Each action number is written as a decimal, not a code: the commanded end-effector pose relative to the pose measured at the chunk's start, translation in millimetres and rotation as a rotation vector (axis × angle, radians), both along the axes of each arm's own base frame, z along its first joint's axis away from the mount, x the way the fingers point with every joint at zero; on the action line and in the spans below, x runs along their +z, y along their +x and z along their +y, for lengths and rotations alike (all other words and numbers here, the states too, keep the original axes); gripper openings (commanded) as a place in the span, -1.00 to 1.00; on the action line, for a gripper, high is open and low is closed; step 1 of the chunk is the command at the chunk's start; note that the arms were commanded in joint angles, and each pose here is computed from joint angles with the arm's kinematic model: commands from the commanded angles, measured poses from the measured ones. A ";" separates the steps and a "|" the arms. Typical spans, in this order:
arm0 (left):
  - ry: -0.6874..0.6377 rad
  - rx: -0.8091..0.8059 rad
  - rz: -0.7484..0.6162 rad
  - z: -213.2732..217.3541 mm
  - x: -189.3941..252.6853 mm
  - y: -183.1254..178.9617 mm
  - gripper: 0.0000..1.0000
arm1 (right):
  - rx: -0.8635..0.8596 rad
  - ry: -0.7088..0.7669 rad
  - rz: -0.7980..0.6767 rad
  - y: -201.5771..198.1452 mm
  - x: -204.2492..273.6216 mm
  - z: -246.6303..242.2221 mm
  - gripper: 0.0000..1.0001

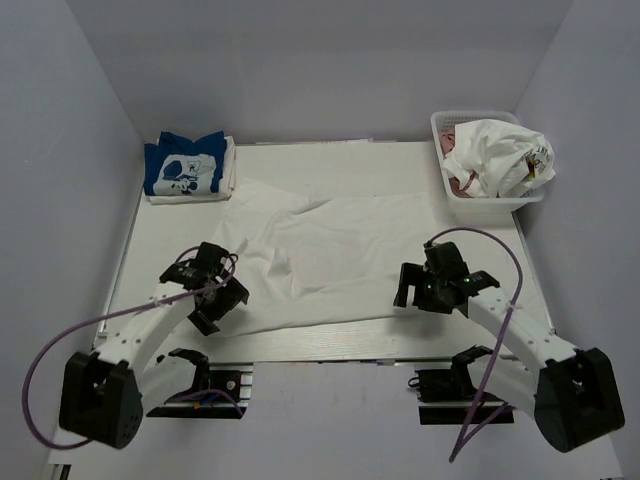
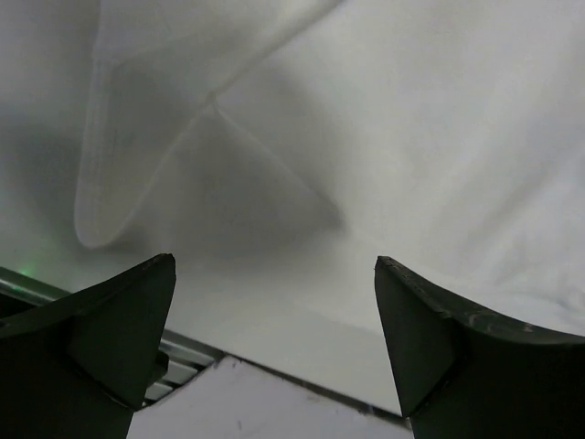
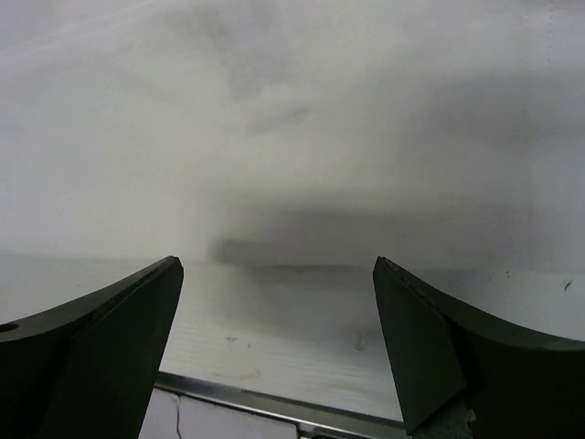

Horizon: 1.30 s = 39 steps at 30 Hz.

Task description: Fold and stack the t-shirts

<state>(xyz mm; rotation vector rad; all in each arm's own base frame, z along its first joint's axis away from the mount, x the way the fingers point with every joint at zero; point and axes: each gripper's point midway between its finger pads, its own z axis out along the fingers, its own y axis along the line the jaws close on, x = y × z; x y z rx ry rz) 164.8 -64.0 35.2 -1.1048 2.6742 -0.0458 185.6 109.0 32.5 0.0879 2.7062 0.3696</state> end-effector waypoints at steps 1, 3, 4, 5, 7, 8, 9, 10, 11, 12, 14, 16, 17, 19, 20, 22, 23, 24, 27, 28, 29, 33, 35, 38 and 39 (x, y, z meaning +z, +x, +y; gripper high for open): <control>-0.099 -0.029 -0.120 -15.1 40.0 8.1 1.00 | 0.046 0.044 -0.061 -4.3 28.1 8.2 0.81; -0.160 -0.079 -0.251 -28.7 57.5 33.4 1.00 | 0.002 0.022 -0.185 21.4 49.0 3.2 0.81; -0.175 -0.101 -0.295 -33.8 64.2 44.8 1.00 | -0.001 0.023 -0.208 26.6 53.6 3.8 0.81; -0.196 -0.122 -0.315 -39.6 63.8 51.7 1.00 | -0.009 0.035 -0.239 32.4 60.6 5.6 0.81; -0.247 -0.201 -0.341 -60.4 61.7 74.8 1.00 | -0.028 0.083 -0.313 49.2 78.3 13.5 0.81; -0.296 -0.241 -0.326 -72.8 60.9 79.6 1.00 | -0.041 0.101 -0.325 52.4 81.5 15.8 0.81; -0.304 -0.269 -0.290 -82.9 46.6 90.8 1.00 | -0.080 0.105 -0.345 59.3 84.9 14.6 0.81; -0.312 -0.313 -0.303 -93.8 51.8 102.5 1.00 | -0.103 0.110 -0.353 62.7 86.7 13.8 0.81; -0.319 -0.336 -0.290 -101.0 49.0 108.8 1.00 | -0.121 0.105 -0.350 66.6 84.9 13.3 0.81; -0.314 -0.357 -0.283 -106.2 45.6 115.6 1.00 | -0.147 0.109 -0.349 68.7 85.3 12.7 0.81; -0.320 -0.409 -0.289 -124.7 44.2 135.8 1.00 | -0.158 0.113 -0.353 74.7 85.3 14.0 0.81; -0.344 -0.457 -0.352 -141.7 55.1 158.4 1.00 | -0.165 0.115 -0.349 77.8 82.5 15.3 0.81; -0.330 -0.450 -0.354 -142.1 53.9 165.5 1.00 | -0.180 0.109 -0.356 81.5 83.0 14.3 0.81; -0.302 -0.467 -0.363 -148.8 46.8 184.0 1.00 | -0.210 0.073 -0.313 84.1 75.9 10.0 0.81; -0.291 -0.462 -0.356 -149.0 42.3 189.3 1.00 | -0.212 0.063 -0.302 85.4 74.4 9.4 0.81; -0.293 -0.473 -0.338 -157.3 30.7 204.7 1.00 | -0.222 0.041 -0.276 89.7 70.0 9.3 0.81; -0.293 -0.473 -0.334 -159.7 27.4 210.3 1.00 | -0.227 0.029 -0.278 92.3 71.1 7.9 0.81; -0.304 -0.488 -0.347 -165.8 31.5 219.3 1.00 | -0.233 0.014 -0.259 93.2 65.2 6.4 0.81; -0.341 -0.519 -0.338 -177.9 22.3 237.9 1.00 | -0.240 0.002 -0.258 98.6 66.6 6.5 0.81; -0.340 -0.518 -0.330 -179.4 21.6 241.5 1.00 | -0.240 -0.009 -0.247 100.0 62.8 5.9 0.81; -0.335 -0.526 -0.325 -180.3 22.7 244.2 1.00 | -0.240 -0.008 -0.263 105.4 69.2 7.0 0.81; -0.211 -0.560 -0.473 -174.5 67.7 287.2 1.00 | -0.241 -0.039 -0.295 118.4 78.7 3.9 0.81; -0.105 -0.538 -0.509 -160.3 83.0 302.8 1.00 | -0.242 -0.049 -0.309 125.7 82.9 4.2 0.81; 0.034 -0.503 -0.534 -132.7 104.3 324.6 1.00 | -0.256 -0.060 -0.340 138.3 92.5 3.5 0.81; 0.120 -0.463 -0.544 -114.6 115.7 335.4 1.00 | -0.258 -0.062 -0.354 144.0 97.9 4.8 0.81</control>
